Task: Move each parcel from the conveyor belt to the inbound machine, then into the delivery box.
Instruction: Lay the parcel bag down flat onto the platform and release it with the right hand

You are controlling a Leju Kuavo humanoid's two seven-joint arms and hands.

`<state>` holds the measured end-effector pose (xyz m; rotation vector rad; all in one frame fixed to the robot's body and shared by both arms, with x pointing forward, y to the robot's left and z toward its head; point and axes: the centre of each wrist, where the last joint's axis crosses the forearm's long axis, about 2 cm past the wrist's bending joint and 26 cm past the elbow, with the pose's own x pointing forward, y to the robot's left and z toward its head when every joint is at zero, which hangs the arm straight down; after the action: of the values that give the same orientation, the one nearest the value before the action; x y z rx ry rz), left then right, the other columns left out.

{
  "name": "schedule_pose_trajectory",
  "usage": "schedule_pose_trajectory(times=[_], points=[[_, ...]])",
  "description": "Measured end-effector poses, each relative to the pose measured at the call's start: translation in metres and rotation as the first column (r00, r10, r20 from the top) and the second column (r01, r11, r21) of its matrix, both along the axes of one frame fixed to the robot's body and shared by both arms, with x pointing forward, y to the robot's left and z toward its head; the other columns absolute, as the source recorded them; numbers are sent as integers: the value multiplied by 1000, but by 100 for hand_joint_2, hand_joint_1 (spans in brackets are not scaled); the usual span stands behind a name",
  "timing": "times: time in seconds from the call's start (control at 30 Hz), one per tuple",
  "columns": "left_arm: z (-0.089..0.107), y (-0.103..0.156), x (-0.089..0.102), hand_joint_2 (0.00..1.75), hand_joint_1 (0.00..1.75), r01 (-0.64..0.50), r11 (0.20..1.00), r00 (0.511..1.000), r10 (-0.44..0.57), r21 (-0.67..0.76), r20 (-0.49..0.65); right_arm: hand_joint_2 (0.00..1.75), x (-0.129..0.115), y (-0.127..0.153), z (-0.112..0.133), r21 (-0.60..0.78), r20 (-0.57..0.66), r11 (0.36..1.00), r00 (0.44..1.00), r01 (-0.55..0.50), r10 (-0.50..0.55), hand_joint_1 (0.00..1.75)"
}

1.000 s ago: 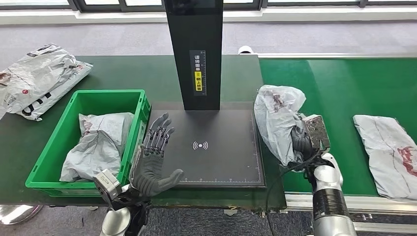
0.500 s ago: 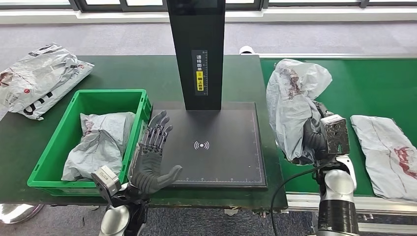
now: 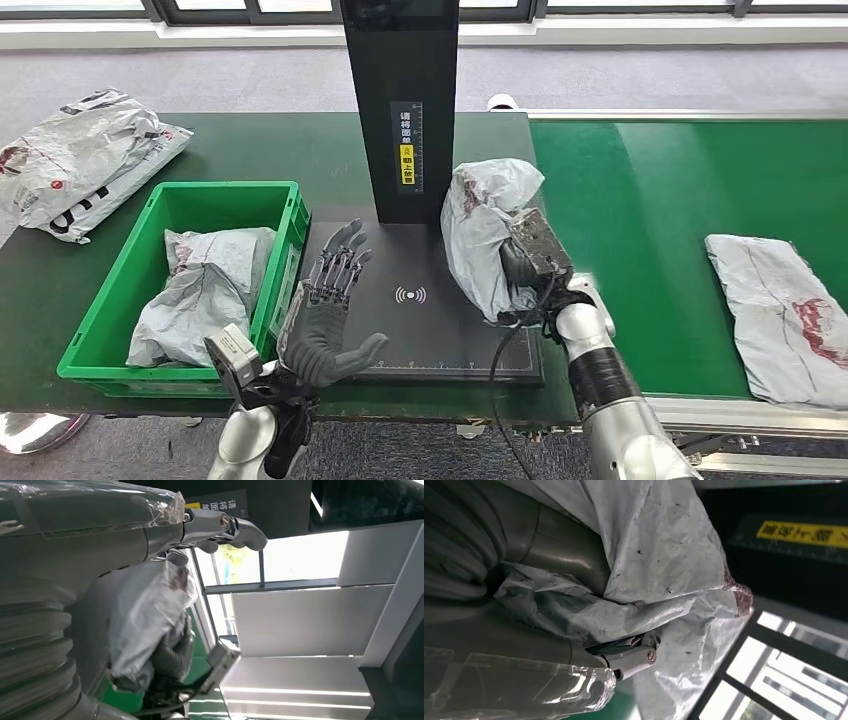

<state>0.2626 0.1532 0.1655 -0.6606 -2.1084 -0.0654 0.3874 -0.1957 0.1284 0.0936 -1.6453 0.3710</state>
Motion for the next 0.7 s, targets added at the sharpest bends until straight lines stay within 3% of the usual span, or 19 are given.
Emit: schedule_pose_trajectory(times=[0.27, 0.57, 0.6, 0.63, 0.7], points=[[1, -6, 4, 175, 0, 18, 1000, 1000, -18, -9, -1, 175, 7, 49, 2, -16, -122, 989, 982, -147, 144, 175], [2, -10, 6, 175, 0, 35, 999, 999, -35, -7, -2, 175, 6, 63, -2, 9, -193, 974, 956, -225, 223, 175], [1, -10, 7, 175, 0, 37, 999, 999, -37, -9, -3, 175, 5, 65, -2, 13, -204, 971, 950, -238, 236, 163], [1, -11, 7, 175, 0, 38, 999, 999, -38, -10, -4, 175, 4, 68, -2, 16, -214, 968, 945, -251, 249, 131], [2, -11, 9, 175, 0, 39, 999, 999, -39, -11, -5, 175, 2, 74, -2, 18, -227, 960, 934, -279, 276, 44]])
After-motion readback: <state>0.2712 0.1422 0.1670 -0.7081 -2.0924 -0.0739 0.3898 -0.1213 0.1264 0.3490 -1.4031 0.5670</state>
